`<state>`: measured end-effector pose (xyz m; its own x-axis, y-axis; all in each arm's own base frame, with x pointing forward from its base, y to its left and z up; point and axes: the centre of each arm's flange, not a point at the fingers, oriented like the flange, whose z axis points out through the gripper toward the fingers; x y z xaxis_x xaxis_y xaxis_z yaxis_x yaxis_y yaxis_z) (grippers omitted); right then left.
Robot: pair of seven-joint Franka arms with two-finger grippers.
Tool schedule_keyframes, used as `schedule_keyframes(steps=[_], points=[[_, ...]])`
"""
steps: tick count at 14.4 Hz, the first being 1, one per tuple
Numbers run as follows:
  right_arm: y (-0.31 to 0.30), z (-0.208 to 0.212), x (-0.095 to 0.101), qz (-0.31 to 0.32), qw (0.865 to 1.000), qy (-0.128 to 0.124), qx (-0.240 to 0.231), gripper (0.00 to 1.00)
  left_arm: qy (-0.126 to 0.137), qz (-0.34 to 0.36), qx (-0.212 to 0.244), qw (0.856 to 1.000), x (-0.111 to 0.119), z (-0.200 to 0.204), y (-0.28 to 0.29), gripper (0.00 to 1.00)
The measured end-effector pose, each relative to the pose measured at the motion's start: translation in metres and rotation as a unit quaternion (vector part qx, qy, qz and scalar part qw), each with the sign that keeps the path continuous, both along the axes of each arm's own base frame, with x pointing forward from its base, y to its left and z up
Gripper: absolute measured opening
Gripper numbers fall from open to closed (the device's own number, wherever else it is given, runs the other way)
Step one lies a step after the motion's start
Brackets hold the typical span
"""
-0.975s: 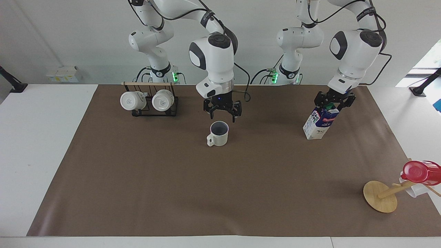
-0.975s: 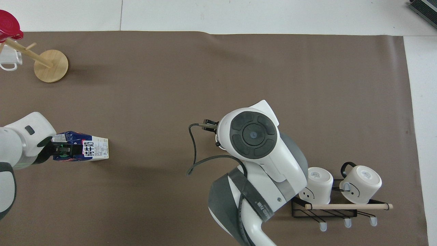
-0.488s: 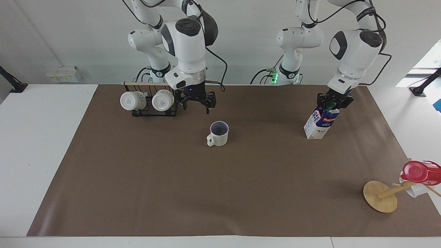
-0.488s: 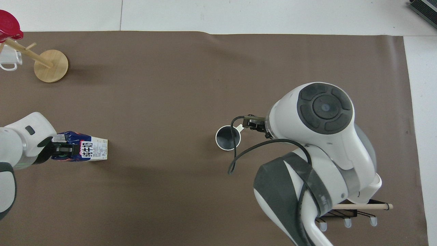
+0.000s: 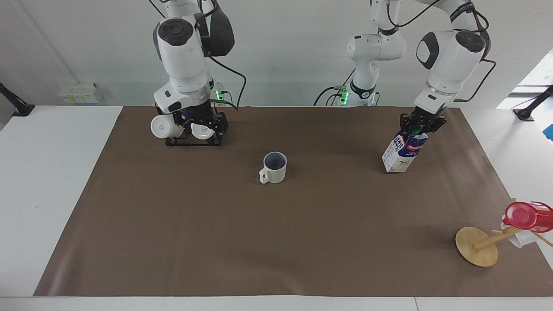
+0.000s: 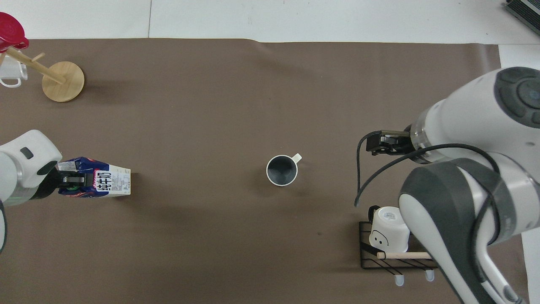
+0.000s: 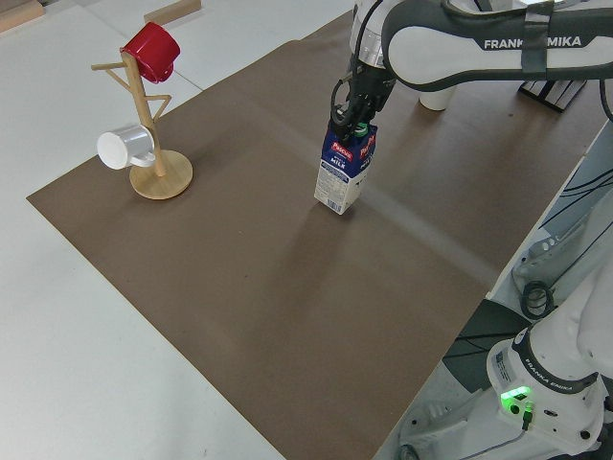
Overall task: Place cup and milk on table
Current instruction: 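Release the mug and withdraw the right gripper while the left gripper lifts the carton, then carry the milk carton with the left gripper beside the black mug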
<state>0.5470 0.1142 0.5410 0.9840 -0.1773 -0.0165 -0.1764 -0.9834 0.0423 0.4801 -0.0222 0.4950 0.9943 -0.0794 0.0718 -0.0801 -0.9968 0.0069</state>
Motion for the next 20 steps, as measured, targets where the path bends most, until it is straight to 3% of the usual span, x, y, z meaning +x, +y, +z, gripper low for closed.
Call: schedule_keyframes(steps=[4, 10, 15, 20], points=[[-0.069, 0.012, -0.003, 0.0, 1.0, 0.016, 0.002, 1.0, 0.007, 0.016, -0.002, 1.0, 0.002, 0.025, -0.037, 0.44], [-0.139, 0.023, -0.006, 0.006, 1.0, 0.008, 0.007, 1.0, 0.008, 0.057, -0.01, 0.998, -0.014, 0.039, -0.126, 0.44], [-0.146, 0.056, -0.008, 0.002, 1.0, -0.022, 0.007, 1.0, 0.007, 0.071, -0.015, 0.997, -0.017, 0.041, -0.184, 0.44], [-0.146, 0.107, -0.02, 0.0, 1.0, -0.021, 0.007, 1.0, 0.01, 0.078, -0.017, 0.997, -0.015, 0.02, -0.221, 0.44]])
